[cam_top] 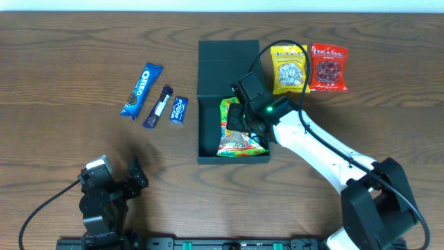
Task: Pack container
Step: 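Lift the Haribo bag and lower it into the black box, then open the right gripper and withdraw it from the box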
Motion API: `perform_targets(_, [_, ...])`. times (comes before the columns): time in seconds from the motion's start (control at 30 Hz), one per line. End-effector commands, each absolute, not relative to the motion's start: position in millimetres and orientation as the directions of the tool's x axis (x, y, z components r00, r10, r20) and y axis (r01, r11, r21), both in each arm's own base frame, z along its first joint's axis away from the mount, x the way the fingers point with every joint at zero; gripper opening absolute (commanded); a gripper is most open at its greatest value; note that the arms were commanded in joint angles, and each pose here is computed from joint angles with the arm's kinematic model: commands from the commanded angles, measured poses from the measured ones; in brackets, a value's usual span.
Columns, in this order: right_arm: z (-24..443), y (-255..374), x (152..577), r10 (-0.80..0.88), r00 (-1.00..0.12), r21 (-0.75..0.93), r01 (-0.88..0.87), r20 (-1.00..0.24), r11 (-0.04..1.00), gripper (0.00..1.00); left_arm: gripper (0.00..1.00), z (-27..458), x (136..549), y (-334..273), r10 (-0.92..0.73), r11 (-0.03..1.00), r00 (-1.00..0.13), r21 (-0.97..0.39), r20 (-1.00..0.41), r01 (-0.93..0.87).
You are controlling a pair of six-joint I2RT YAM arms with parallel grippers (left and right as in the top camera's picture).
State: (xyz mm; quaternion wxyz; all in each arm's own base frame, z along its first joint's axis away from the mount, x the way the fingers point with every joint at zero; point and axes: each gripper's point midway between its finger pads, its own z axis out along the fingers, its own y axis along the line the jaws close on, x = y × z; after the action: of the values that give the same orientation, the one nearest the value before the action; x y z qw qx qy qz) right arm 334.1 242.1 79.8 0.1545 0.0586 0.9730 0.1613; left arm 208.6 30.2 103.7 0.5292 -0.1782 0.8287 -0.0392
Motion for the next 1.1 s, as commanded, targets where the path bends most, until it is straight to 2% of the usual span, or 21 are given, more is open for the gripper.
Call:
perform_targets(0.0, [89.9, 248.2, 337.6, 0.172, -0.939, 0.347, 0.061, -0.298, 0.936, 0.30, 0.95, 98.3, 208.6, 30.3, -0.330, 0.936, -0.385, -0.245, -0.862, -0.254])
perform_targets(0.03, [89.9, 248.6, 337.1, 0.171, -0.940, 0.349, 0.060, -0.295, 0.935, 0.45, 0.95, 98.3, 208.6, 30.3, -0.330, 0.936, -0.385, -0.245, -0.862, -0.254])
perform_targets(0.1, [91.7, 250.7, 335.6, 0.167, -0.943, 0.361, 0.055, -0.289, 0.931, 0.62, 0.95, 98.3, 208.6, 30.3, -0.330, 0.936, -0.385, -0.245, -0.862, -0.254])
perform_targets(0.17, [94.7, 252.1, 335.0, 0.167, -0.943, 0.372, 0.051, -0.287, 0.927, 0.70, 0.95, 98.3, 208.6, 30.3, -0.330, 0.936, -0.385, -0.245, -0.862, -0.254])
perform_targets(0.5, [134.8, 251.6, 323.0, 0.166, -0.935, 0.431, 0.015, -0.313, 0.902, 0.72, 0.95, 98.3, 208.6, 30.3, -0.330, 0.936, -0.385, -0.245, -0.862, -0.254])
perform_targets(0.83, [222.1, 229.2, 290.3, 0.101, -0.873, 0.464, -0.152, -0.477, 0.872, 0.74, 0.95, 98.3, 208.6, 30.3, -0.330, 0.936, -0.385, -0.245, -0.862, -0.254])
perform_targets(1.07, [256.7, 205.5, 256.1, 0.055, -0.840, 0.446, -0.230, -0.539, 0.865, 0.79, 0.95, 98.3, 208.6, 30.3, -0.330, 0.936, -0.385, -0.245, -0.862, -0.254])
